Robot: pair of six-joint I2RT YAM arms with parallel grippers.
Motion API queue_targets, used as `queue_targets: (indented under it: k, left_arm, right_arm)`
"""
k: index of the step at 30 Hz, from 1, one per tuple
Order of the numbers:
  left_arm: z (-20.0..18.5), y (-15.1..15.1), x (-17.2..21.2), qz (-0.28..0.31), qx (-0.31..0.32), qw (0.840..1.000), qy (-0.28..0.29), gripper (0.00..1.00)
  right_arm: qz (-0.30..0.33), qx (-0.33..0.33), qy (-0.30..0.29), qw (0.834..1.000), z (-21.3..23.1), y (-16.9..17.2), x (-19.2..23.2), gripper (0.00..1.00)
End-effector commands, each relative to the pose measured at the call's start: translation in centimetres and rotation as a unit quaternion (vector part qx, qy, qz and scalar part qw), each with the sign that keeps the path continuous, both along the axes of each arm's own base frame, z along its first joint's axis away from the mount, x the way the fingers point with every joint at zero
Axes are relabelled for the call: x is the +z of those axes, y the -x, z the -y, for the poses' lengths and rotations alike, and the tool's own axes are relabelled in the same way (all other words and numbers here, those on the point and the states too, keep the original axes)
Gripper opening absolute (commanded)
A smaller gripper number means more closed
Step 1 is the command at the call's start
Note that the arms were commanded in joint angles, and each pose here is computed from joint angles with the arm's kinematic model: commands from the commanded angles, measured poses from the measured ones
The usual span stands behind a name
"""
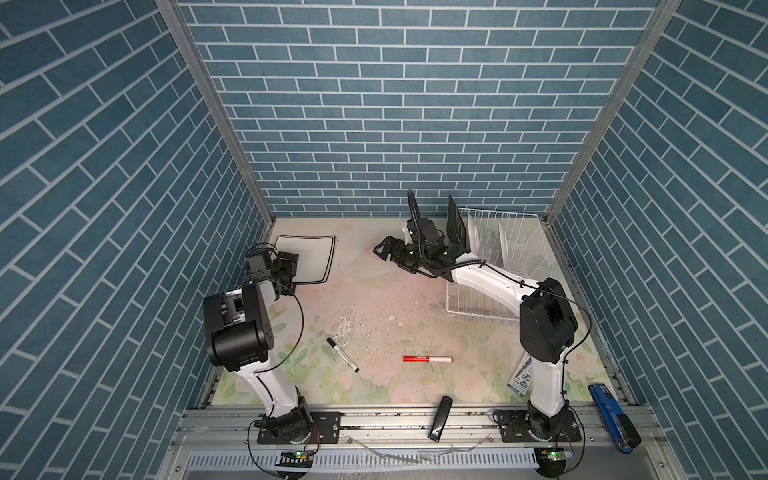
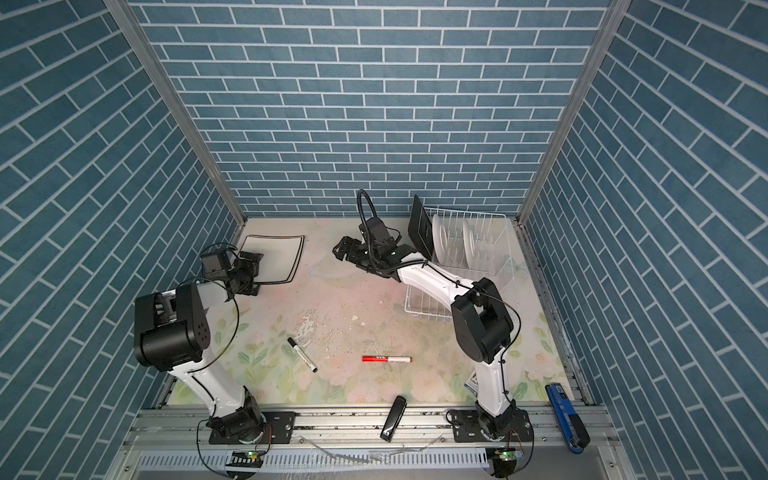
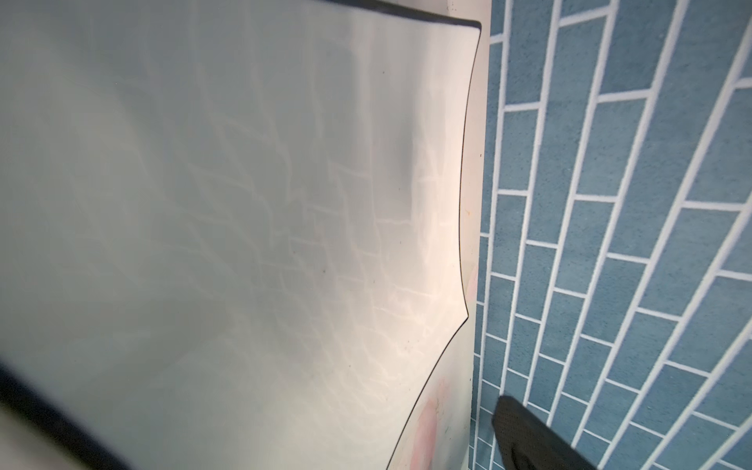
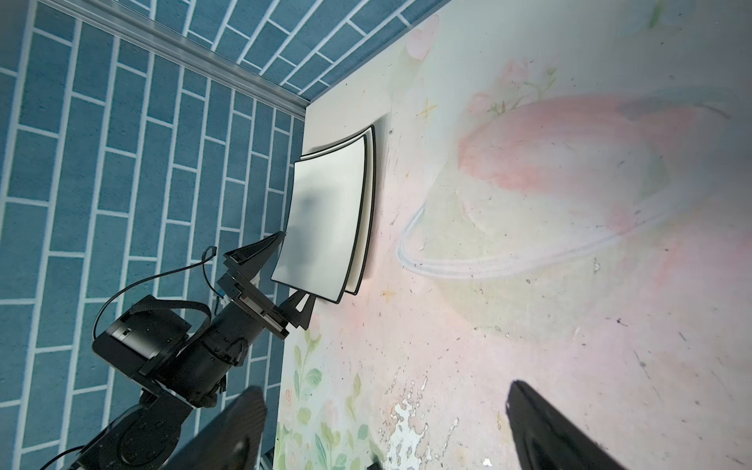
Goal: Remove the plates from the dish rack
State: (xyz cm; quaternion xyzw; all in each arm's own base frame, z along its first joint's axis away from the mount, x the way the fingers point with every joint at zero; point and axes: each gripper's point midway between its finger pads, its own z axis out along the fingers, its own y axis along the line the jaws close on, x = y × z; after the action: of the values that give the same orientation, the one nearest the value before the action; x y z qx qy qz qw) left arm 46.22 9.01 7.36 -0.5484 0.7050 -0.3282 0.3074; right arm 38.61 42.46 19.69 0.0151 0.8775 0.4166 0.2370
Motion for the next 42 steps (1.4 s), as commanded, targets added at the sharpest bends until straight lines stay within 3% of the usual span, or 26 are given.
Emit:
queue_targets:
  k: [1, 26, 32, 42]
  left_arm:
    - [0.1, -0.4, 1.8, 0.015, -0.011, 1.000, -0.018, 1.00]
    - [0.3, 0.8, 1.9, -0.042, -0.044, 0.995, -0.084, 1.00]
    - [-0.1, 1.3, 0.9, -0.084, -0.026, 0.994, -0.069, 1.00]
    - [0.9, 0.4, 0.7, -0.093, -0.039, 0.992, -0.071, 1.00]
  right_arm:
    - [0.013, -0.023, -0.020, 0.999, 1.1, -0.3, 2.3, 0.94]
    - [0.019, -0.031, -0.025, 0.999, 1.9, -0.4, 2.5, 0.94]
    - [0.025, -0.033, -0.034, 0.999, 2.3, -0.6, 3.0, 0.94]
    - [0.032, -0.033, -0.039, 0.998, 3.0, -0.5, 3.8, 0.94]
